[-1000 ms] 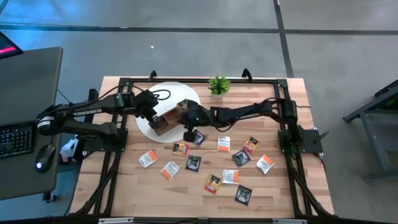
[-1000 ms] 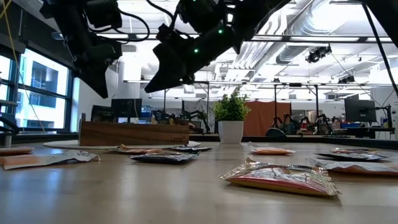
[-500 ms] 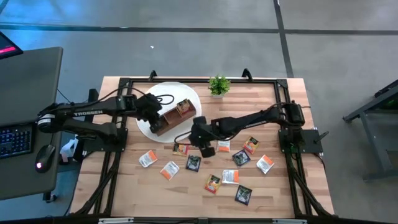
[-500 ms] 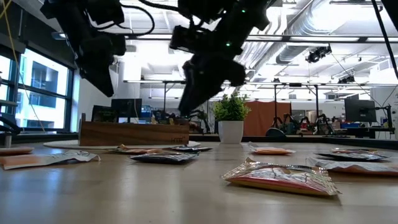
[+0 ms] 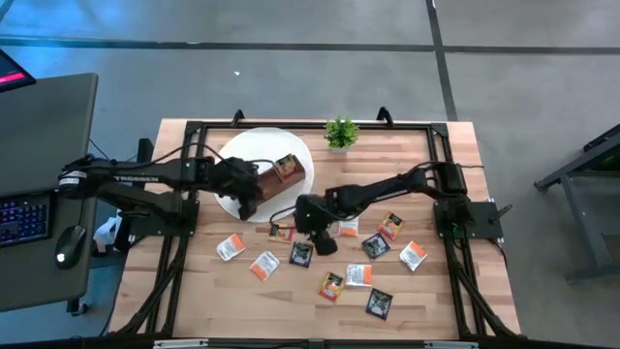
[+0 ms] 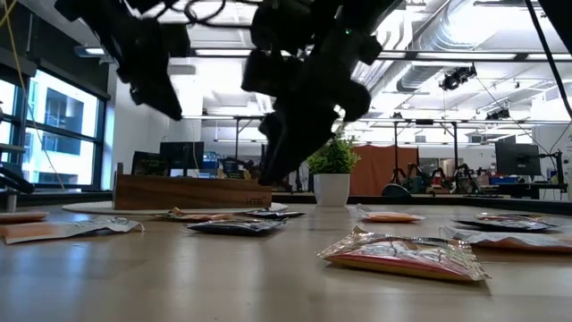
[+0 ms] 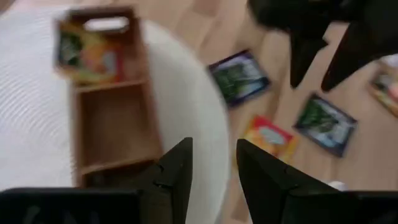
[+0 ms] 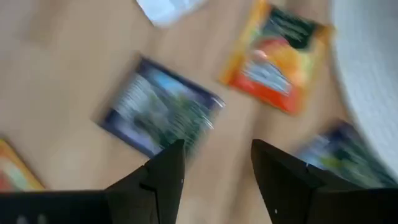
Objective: Pick & Place Tea
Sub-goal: Put the purple tea bag into the left section of the wooden organizer
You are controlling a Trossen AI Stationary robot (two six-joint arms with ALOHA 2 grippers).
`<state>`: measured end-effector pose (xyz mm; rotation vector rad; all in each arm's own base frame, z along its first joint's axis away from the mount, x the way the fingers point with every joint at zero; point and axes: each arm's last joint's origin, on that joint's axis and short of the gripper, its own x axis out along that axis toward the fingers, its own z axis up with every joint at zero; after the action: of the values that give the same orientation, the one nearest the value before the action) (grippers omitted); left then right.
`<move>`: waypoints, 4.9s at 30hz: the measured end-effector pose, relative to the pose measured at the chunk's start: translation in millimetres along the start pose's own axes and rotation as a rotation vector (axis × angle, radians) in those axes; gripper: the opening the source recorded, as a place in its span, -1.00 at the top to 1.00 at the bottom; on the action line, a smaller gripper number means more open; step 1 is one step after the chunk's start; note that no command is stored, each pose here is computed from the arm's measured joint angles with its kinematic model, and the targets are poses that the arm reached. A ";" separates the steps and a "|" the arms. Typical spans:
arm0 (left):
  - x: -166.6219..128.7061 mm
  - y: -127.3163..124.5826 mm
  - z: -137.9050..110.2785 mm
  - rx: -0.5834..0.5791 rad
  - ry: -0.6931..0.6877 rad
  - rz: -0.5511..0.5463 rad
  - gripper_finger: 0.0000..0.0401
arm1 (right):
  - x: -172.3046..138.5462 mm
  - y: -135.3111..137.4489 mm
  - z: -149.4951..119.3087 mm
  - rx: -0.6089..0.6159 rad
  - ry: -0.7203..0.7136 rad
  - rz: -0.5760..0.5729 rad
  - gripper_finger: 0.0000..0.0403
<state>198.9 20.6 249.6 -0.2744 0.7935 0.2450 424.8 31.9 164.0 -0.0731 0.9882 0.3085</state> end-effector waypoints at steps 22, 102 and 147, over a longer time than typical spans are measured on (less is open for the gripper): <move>0.1 -33.4 -12.6 0.001 0.006 0.012 0.38 | 54.9 43.8 -15.1 -0.003 0.099 -0.136 0.78; -100.1 -20.7 25.0 -0.056 -0.161 0.255 0.38 | 53.3 -111.9 61.1 -0.877 -0.131 -0.974 0.48; -73.1 -78.5 -20.9 0.048 -0.198 0.194 0.38 | -19.0 16.9 -12.6 -0.181 -0.004 -0.193 0.64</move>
<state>160.4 -68.1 300.5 -0.1252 0.6290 0.4290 400.0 41.3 174.2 -0.3305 0.9400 0.2199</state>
